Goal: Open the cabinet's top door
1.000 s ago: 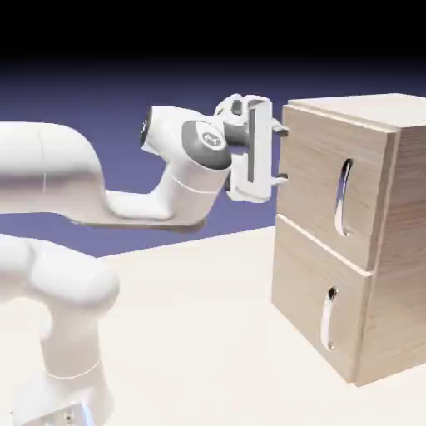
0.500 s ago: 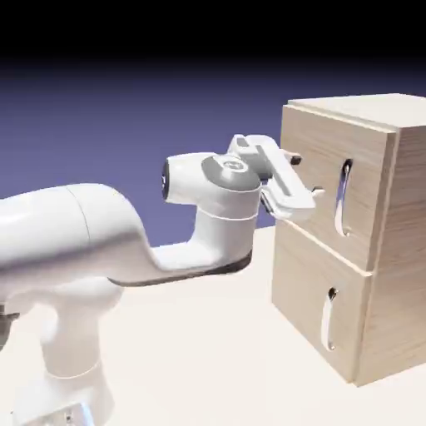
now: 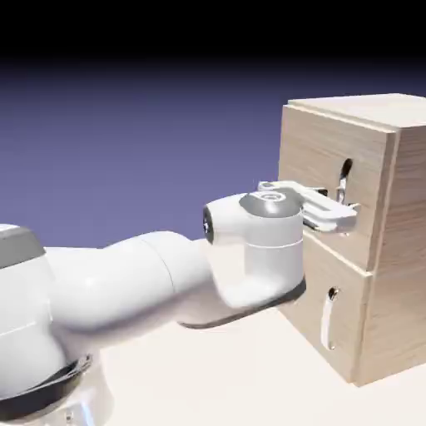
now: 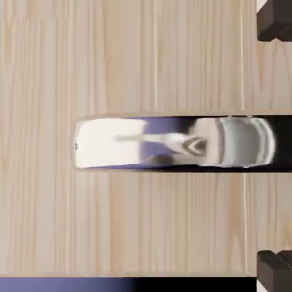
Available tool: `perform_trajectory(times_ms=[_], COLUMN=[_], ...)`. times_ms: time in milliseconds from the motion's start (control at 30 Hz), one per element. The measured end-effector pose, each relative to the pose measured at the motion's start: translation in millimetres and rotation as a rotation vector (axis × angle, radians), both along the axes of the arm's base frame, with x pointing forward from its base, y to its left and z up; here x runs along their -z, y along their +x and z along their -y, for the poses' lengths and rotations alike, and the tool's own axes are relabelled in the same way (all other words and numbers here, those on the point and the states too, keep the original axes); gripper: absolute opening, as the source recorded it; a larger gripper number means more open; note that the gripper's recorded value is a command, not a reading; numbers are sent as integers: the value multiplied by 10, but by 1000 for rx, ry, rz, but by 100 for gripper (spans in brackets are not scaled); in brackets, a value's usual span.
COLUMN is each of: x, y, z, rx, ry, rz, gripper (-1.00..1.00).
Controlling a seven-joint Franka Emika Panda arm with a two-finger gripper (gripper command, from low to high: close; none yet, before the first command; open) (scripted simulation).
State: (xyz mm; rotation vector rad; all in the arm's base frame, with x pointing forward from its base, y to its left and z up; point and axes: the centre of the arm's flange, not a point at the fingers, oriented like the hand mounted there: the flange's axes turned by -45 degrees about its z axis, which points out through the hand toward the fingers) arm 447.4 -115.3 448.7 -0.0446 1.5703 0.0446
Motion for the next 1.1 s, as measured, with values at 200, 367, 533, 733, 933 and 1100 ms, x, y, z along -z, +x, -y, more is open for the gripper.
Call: perform_trajectory(times_ms=[200, 367, 533, 733, 933, 1100], x=[5, -2, 1, 1, 1, 1], y=[-351, -431, -577, -699, -809, -1029], z=[-172, -225, -317, -407, -493, -695], rx=[121, 149, 203, 249, 292, 383], ry=[-5, 5, 1, 1, 1, 1], rz=[3, -3, -1, 0, -1, -1], gripper=[-100, -100, -100, -100, -100, -100])
